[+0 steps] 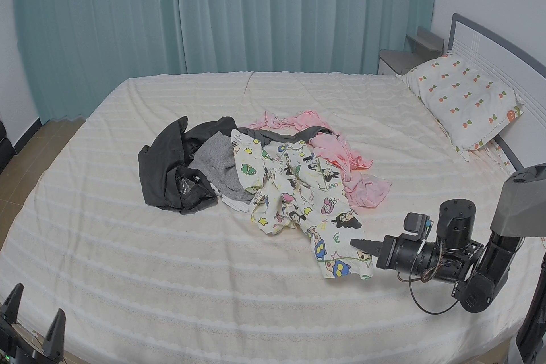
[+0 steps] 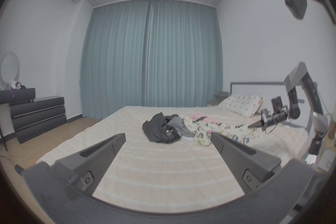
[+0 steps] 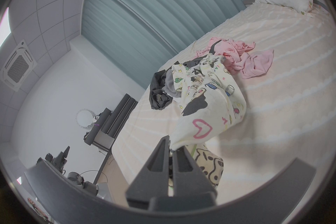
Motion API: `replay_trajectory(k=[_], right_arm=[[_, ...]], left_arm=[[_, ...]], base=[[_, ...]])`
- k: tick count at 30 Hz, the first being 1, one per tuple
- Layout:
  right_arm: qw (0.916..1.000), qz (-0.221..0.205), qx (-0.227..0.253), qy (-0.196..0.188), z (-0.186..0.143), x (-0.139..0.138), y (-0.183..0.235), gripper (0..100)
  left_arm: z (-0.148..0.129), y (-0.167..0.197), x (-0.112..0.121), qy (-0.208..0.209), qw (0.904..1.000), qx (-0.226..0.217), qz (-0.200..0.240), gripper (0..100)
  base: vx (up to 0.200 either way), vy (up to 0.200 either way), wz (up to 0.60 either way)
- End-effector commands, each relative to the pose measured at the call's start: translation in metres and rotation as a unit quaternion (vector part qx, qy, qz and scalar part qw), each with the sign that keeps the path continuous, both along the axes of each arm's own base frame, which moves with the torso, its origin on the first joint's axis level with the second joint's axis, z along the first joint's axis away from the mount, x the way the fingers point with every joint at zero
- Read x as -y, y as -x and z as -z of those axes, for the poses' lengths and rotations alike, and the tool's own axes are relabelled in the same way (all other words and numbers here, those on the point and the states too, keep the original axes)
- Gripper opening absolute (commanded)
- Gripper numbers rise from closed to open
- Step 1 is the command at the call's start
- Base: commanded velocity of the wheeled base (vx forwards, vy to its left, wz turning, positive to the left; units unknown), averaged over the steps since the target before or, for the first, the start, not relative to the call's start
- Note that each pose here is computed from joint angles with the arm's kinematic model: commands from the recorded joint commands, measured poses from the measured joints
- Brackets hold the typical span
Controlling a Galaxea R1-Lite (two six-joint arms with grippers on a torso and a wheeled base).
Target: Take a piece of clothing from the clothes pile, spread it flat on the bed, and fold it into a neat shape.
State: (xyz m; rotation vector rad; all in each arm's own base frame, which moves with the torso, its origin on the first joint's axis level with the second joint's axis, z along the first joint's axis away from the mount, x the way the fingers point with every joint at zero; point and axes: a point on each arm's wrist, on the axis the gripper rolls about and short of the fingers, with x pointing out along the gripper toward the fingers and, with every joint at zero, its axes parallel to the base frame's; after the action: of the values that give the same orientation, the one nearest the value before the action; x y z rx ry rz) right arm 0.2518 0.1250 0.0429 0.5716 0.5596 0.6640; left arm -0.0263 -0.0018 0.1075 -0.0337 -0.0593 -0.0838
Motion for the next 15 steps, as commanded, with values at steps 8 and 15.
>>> replay_trajectory(k=[8, 15], right_arm=[[0.9780, -0.079, 0.168, -0.095, -0.101, -0.011, 0.049, 0], [0.9609, -0.090, 0.227, -0.131, -0.163, -0.015, 0.054, 0]], left_arm=[[-0.057, -0.125, 0.028, -0.029, 0.9401, -0.205, 0.271, 100], [-0.026, -0.178, 0.067, -0.048, 0.8955, -0.281, 0.342, 100]], base=[[0.000, 0.000, 0.00], [0.000, 0.000, 0.00]])
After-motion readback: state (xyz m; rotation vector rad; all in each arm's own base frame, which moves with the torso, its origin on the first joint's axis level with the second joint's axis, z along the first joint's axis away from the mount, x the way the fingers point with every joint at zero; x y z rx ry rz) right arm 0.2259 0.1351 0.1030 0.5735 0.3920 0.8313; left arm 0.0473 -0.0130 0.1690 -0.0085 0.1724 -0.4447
